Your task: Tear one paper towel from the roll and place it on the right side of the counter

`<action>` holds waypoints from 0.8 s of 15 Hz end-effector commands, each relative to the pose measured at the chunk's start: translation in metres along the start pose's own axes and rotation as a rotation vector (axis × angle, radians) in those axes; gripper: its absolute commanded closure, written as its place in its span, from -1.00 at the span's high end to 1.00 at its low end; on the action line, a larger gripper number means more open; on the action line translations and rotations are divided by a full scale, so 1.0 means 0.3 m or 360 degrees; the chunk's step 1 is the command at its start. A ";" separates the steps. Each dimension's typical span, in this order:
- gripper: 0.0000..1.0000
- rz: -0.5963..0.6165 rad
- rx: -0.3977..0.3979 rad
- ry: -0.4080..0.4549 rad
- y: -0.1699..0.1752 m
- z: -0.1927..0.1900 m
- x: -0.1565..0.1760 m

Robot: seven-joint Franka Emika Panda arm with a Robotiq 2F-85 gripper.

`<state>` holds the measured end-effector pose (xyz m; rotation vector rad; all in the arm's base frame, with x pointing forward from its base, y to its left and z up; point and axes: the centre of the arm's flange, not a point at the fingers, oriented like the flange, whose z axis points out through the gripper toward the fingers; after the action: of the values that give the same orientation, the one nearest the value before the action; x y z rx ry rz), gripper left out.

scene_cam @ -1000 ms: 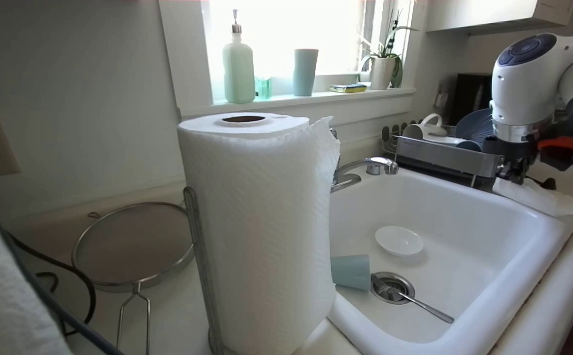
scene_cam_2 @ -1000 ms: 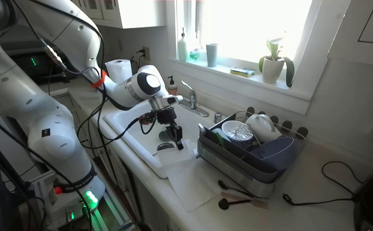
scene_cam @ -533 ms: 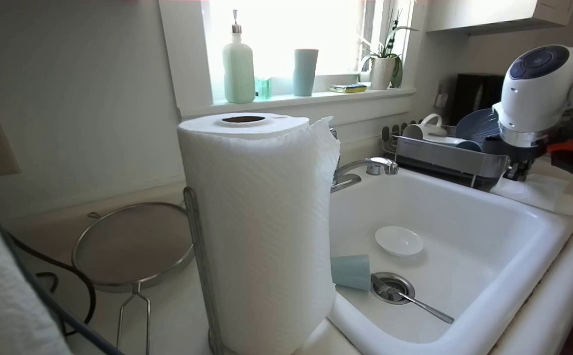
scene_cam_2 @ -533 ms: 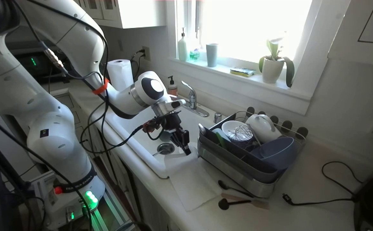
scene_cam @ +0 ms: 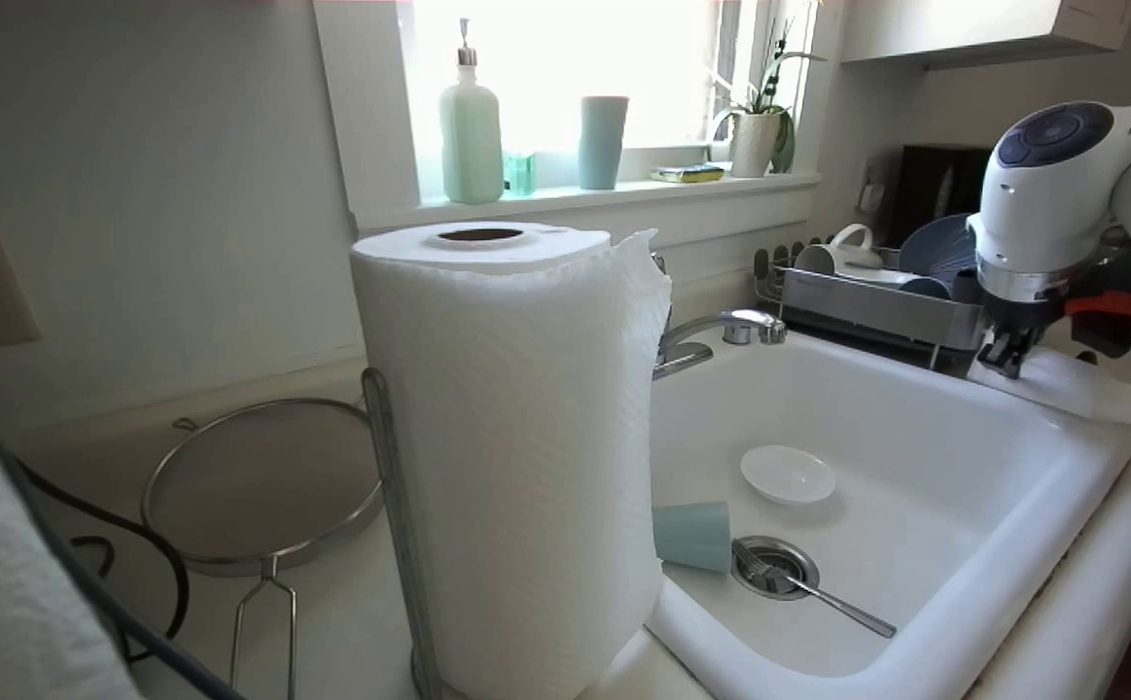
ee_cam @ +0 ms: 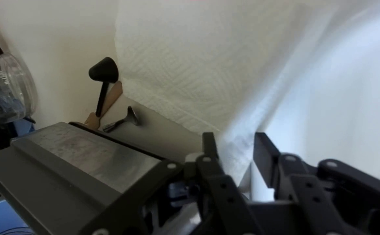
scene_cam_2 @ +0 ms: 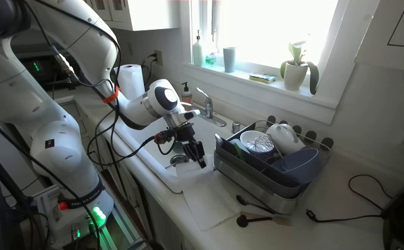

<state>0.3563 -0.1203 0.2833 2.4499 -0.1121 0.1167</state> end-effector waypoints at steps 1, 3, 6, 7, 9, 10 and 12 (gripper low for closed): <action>0.35 0.0131 0.0127 -0.0046 -0.068 -0.085 -0.015; 0.65 0.0207 0.0213 -0.0114 -0.102 -0.125 0.001; 0.98 0.0370 0.0357 -0.0263 -0.148 -0.179 0.018; 1.00 0.0435 0.0414 -0.0320 -0.158 -0.200 0.026; 1.00 0.0571 0.0504 -0.0441 -0.167 -0.245 0.048; 1.00 0.0621 0.0549 -0.0503 -0.163 -0.272 0.060; 1.00 0.0713 0.0666 -0.0591 -0.145 -0.326 0.089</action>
<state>0.3725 -0.0355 0.2991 2.7404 -0.7315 -0.0872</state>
